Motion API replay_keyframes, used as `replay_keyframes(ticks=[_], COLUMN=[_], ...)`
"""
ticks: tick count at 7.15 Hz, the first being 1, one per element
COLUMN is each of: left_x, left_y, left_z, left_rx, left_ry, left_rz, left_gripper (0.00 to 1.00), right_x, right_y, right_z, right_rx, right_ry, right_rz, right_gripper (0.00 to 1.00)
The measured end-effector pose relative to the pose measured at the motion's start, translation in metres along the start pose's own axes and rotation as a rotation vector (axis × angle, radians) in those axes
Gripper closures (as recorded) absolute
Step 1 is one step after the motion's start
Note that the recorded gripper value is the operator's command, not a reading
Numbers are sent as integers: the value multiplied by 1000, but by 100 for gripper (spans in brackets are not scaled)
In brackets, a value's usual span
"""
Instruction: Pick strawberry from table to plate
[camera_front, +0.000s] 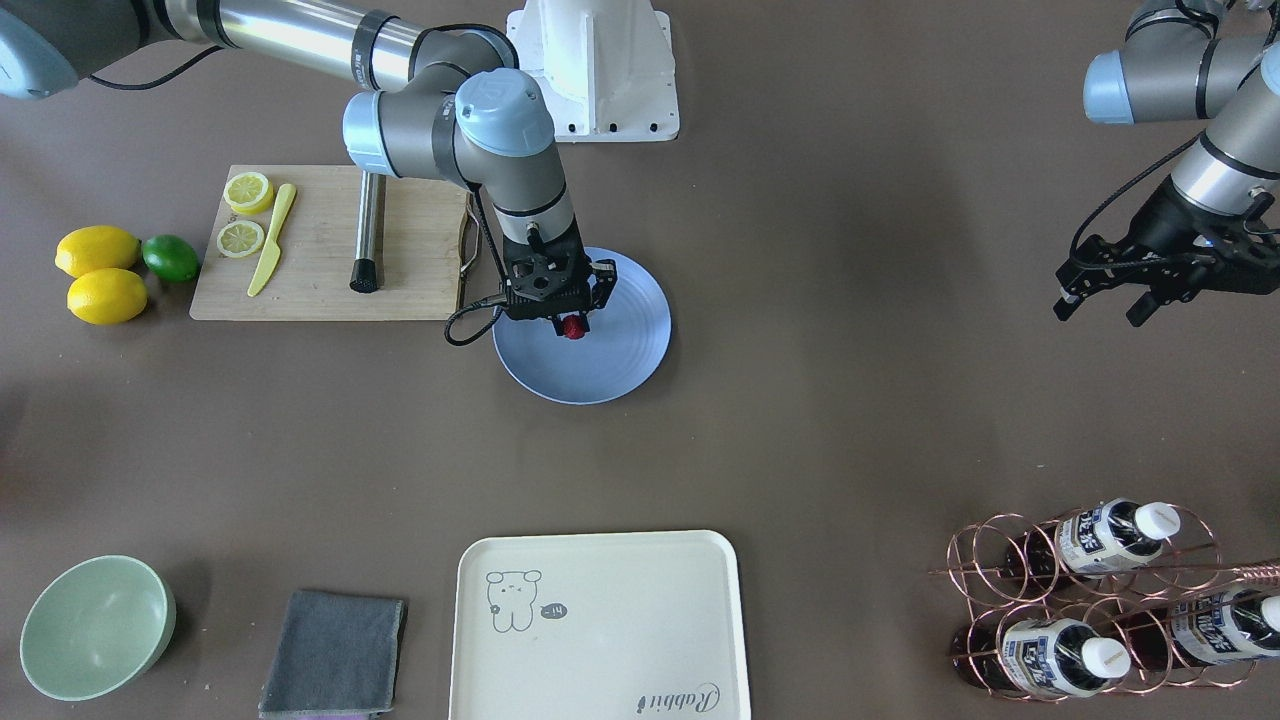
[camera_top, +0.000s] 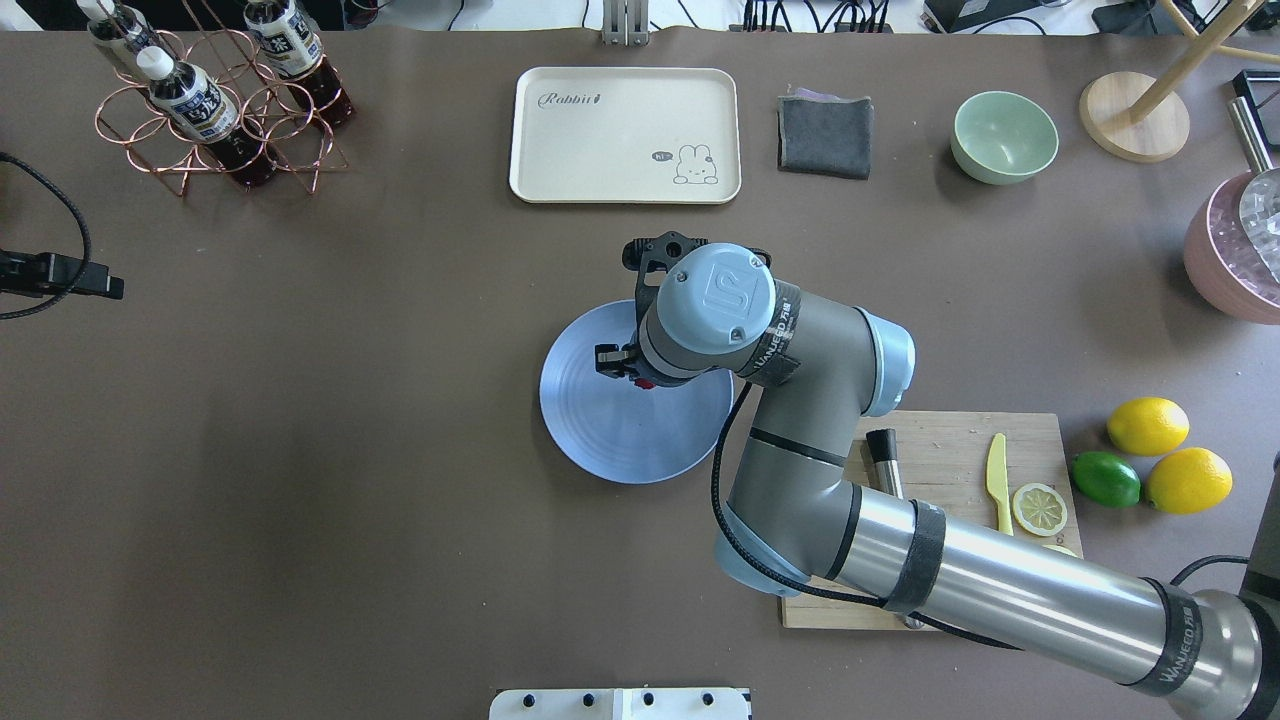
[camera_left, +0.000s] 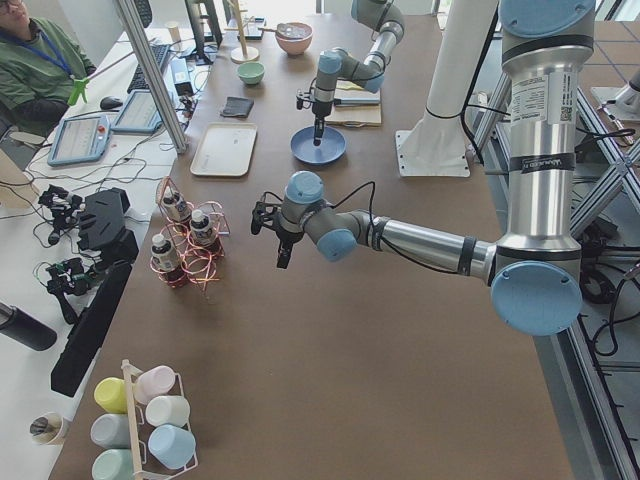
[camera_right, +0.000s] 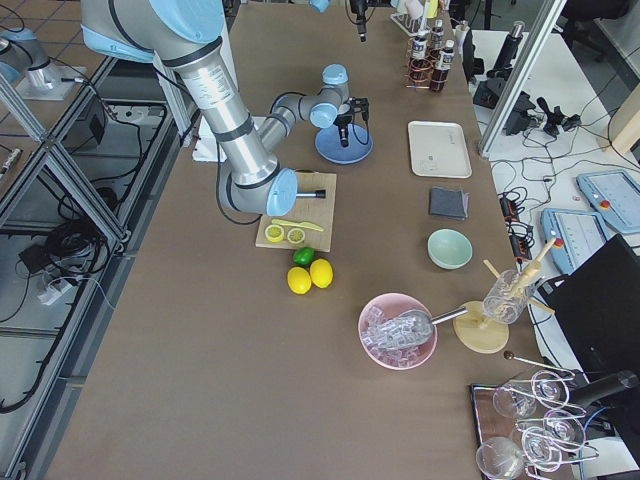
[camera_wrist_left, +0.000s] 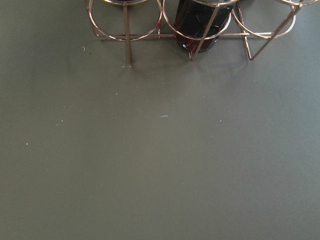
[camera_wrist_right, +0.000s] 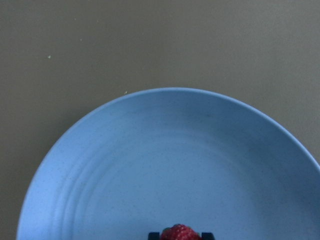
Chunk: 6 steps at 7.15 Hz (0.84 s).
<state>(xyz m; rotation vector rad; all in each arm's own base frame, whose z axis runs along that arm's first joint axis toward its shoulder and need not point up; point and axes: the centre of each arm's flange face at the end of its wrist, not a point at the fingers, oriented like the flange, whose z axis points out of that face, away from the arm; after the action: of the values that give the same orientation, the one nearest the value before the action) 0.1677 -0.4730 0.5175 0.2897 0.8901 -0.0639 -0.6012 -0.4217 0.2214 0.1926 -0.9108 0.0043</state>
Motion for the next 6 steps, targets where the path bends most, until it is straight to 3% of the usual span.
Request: replay_keyframes(ticks=[1, 4, 6], left_x=[-1, -2, -6], left_y=[0, 0, -2], left_z=[0, 2, -3], left_rx=[-1, -4, -11], left_ry=[-1, -3, 10], left_rz=[0, -3, -7], left_gripper=[2, 2, 2], right_x=[-3, -3, 21], right_y=[7, 5, -28], right_z=[3, -1, -20], right_rx=[-8, 8, 22], right_ry=[-1, -6, -6], right_rz=[-3, -1, 11], right_gripper=[1, 0, 0])
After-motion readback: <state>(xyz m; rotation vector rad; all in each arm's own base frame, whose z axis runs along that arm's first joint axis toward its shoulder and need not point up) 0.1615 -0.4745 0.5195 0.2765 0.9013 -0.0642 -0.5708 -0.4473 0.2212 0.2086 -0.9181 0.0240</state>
